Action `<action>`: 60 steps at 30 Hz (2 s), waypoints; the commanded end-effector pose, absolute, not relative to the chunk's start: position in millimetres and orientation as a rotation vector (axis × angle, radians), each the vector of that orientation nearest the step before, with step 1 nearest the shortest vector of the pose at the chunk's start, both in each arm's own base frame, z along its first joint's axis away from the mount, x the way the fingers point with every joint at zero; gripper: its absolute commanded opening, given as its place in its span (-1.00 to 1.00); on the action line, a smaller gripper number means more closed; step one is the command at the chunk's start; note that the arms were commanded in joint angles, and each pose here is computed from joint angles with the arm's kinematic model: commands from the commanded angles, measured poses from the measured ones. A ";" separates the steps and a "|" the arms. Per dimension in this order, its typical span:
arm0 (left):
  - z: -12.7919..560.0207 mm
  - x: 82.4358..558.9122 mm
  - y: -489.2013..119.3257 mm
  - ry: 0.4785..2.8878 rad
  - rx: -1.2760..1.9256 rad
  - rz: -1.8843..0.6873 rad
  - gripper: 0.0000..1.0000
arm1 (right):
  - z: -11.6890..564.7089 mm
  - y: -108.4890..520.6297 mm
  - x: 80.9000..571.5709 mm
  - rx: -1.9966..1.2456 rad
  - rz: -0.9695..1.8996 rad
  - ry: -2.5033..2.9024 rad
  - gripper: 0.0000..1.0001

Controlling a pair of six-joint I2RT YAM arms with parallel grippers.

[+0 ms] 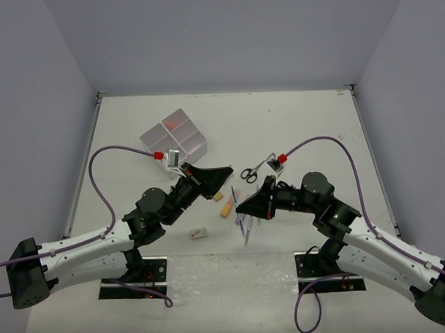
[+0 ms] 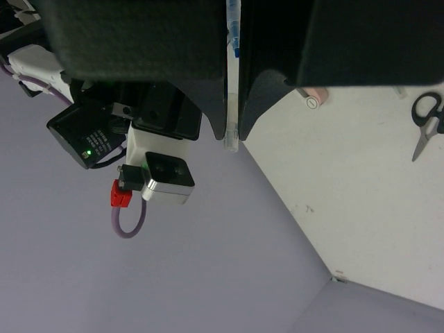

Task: Sort the stationery into containers
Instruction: Close the pen cap on the pen.

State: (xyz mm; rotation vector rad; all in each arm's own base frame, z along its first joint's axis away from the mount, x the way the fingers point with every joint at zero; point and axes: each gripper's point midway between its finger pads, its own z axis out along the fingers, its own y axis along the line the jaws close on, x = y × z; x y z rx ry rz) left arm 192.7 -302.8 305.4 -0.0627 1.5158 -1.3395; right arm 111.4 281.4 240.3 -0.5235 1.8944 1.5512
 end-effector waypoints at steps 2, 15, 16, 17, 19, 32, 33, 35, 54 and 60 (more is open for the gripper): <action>327.6 187.0 -301.0 1.426 -0.032 -1.383 -1.00 | 274.6 284.9 108.9 -0.558 1.596 1.781 -1.00; 315.4 181.2 -302.6 1.448 -0.009 -1.405 -1.00 | 278.3 277.8 115.0 -0.516 1.531 1.794 -1.00; 314.5 180.6 -302.4 1.449 -0.009 -1.408 -1.00 | 278.8 277.2 115.6 -0.513 1.525 1.795 -1.00; 313.9 180.0 -302.1 1.448 -0.007 -1.409 -1.00 | 278.8 276.8 115.8 -0.514 1.521 1.796 -1.00; 312.2 180.5 -301.1 1.450 -0.011 -1.405 -1.00 | 279.4 276.3 115.5 -0.512 1.519 1.796 -1.00; 313.3 182.8 -295.6 1.440 -0.039 -1.393 -1.00 | 273.9 278.5 114.7 -0.522 1.522 1.834 -1.00; 314.1 183.1 -294.9 1.437 -0.038 -1.389 -1.00 | 272.5 278.7 114.6 -0.524 1.523 1.838 -1.00; 315.1 183.3 -295.2 1.435 -0.027 -1.380 -1.00 | 270.4 278.6 113.8 -0.529 1.522 1.843 -1.00; 314.2 181.4 -304.2 1.439 0.005 -1.401 -1.00 | 270.8 280.7 111.8 -0.543 1.538 1.849 -1.00; 312.9 177.5 -307.6 1.446 0.017 -1.431 -1.00 | 270.6 278.4 114.8 -0.529 1.512 1.849 -1.00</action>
